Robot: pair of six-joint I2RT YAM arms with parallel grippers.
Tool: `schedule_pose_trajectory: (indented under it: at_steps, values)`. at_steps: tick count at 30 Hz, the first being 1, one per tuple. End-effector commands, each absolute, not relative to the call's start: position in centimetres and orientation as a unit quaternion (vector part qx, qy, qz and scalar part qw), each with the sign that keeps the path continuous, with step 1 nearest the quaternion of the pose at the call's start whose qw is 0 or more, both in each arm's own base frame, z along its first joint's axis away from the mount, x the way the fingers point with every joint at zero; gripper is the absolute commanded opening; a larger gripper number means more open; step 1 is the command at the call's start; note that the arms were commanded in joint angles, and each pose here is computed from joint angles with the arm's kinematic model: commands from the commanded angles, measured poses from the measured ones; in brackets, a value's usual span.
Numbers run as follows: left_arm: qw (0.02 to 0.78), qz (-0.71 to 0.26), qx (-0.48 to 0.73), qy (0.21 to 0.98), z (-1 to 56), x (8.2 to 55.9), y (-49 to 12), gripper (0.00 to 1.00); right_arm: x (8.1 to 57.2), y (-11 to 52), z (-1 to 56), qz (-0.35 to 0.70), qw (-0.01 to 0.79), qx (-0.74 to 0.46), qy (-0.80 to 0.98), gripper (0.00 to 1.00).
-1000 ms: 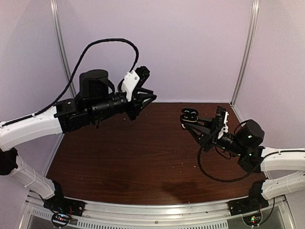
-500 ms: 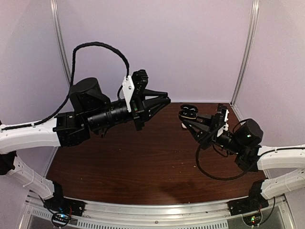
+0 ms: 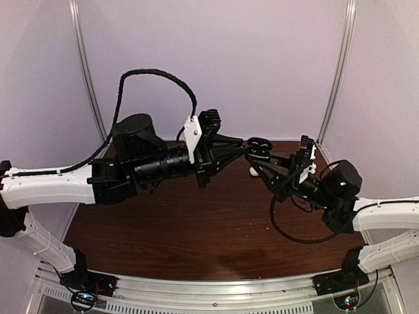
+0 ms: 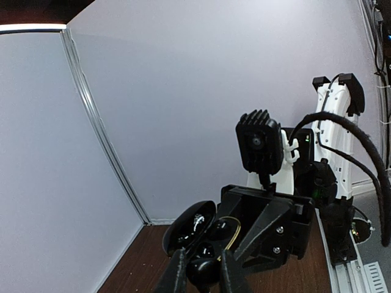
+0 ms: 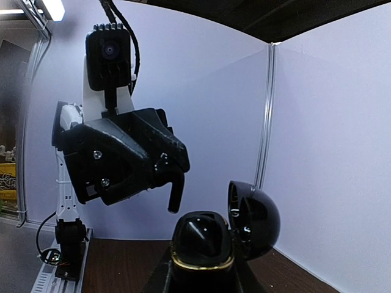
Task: Insert the wireless bluetooth earbuds into the charging case
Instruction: Place the left earbud in the left side groove of the charging case.
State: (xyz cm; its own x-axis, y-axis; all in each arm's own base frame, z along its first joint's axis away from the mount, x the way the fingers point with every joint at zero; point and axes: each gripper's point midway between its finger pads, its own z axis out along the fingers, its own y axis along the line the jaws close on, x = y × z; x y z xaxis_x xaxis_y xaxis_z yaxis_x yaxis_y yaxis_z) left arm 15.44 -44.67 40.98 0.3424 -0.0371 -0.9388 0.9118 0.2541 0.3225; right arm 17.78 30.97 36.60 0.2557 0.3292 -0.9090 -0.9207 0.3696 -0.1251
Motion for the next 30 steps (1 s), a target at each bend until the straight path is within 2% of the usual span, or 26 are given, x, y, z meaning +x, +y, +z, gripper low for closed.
schedule_pose_trajectory:
  at_steps: [1, 30]
  values:
    - [0.683, -0.375, 0.477, 0.406, 44.2, 14.6, -44.6, 0.10, 17.3, 31.1, 38.1, 0.459, 0.711, -0.342, 0.408, 0.00]
    - [0.667, -0.349, 0.492, 0.437, 42.2, 15.9, -46.7, 0.10, 16.2, 30.5, 38.2, 0.465, 0.711, -0.345, 0.399, 0.00]
